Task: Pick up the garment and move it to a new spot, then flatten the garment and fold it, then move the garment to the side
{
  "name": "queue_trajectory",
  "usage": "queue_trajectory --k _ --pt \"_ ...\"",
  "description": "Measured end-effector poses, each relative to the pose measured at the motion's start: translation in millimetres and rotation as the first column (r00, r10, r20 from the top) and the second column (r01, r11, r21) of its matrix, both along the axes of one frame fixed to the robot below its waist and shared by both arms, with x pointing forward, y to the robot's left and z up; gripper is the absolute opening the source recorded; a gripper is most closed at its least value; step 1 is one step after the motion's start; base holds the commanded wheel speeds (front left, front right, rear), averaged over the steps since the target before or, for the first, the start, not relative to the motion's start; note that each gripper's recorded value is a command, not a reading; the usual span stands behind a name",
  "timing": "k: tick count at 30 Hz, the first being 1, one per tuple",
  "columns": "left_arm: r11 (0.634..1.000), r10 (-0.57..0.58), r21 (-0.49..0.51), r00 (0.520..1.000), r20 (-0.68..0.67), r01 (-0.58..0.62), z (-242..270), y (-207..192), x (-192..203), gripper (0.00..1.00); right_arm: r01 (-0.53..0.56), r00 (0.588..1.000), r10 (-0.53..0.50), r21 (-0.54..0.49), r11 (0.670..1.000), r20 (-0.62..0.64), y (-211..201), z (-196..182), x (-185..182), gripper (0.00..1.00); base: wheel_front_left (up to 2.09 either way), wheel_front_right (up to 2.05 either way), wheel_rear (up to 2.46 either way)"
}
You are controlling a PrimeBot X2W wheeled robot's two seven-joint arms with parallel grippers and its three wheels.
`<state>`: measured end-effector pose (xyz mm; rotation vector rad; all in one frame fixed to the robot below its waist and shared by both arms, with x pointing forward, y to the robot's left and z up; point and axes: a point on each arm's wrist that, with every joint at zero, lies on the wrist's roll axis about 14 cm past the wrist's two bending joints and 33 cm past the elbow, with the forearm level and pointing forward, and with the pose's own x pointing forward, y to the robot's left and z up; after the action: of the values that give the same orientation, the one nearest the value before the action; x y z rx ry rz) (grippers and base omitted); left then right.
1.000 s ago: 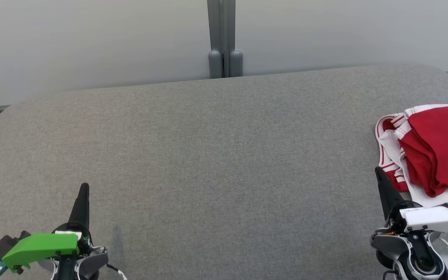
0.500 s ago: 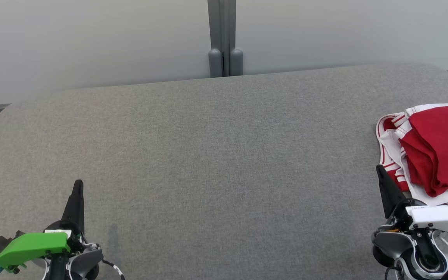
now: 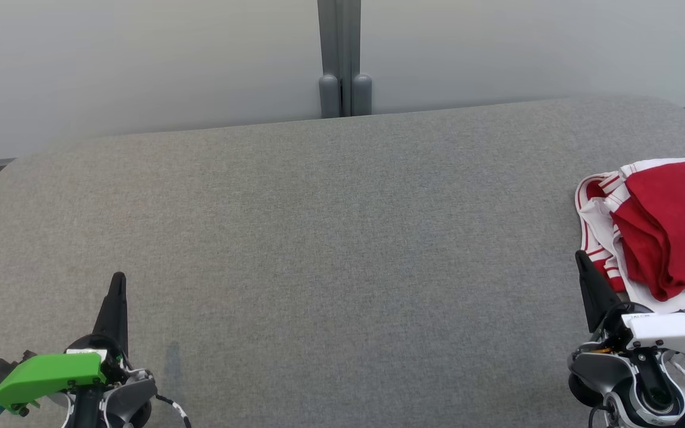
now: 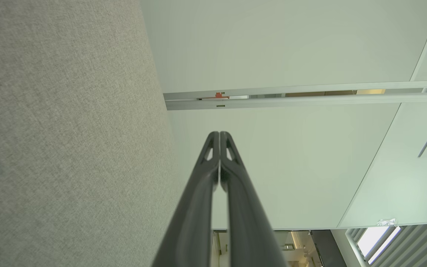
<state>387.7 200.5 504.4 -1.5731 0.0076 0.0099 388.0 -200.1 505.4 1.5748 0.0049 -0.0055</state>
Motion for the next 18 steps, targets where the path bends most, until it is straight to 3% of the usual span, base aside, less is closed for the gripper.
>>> queue_trajectory --k 18 --pt "1.0 -0.001 -0.003 1.0 0.0 0.001 -0.1 -0.5 0.0 0.0 0.0 1.0 0.0 0.0 1.0 0.0 0.1 -0.1 0.0 0.0 0.0 0.0 0.0"
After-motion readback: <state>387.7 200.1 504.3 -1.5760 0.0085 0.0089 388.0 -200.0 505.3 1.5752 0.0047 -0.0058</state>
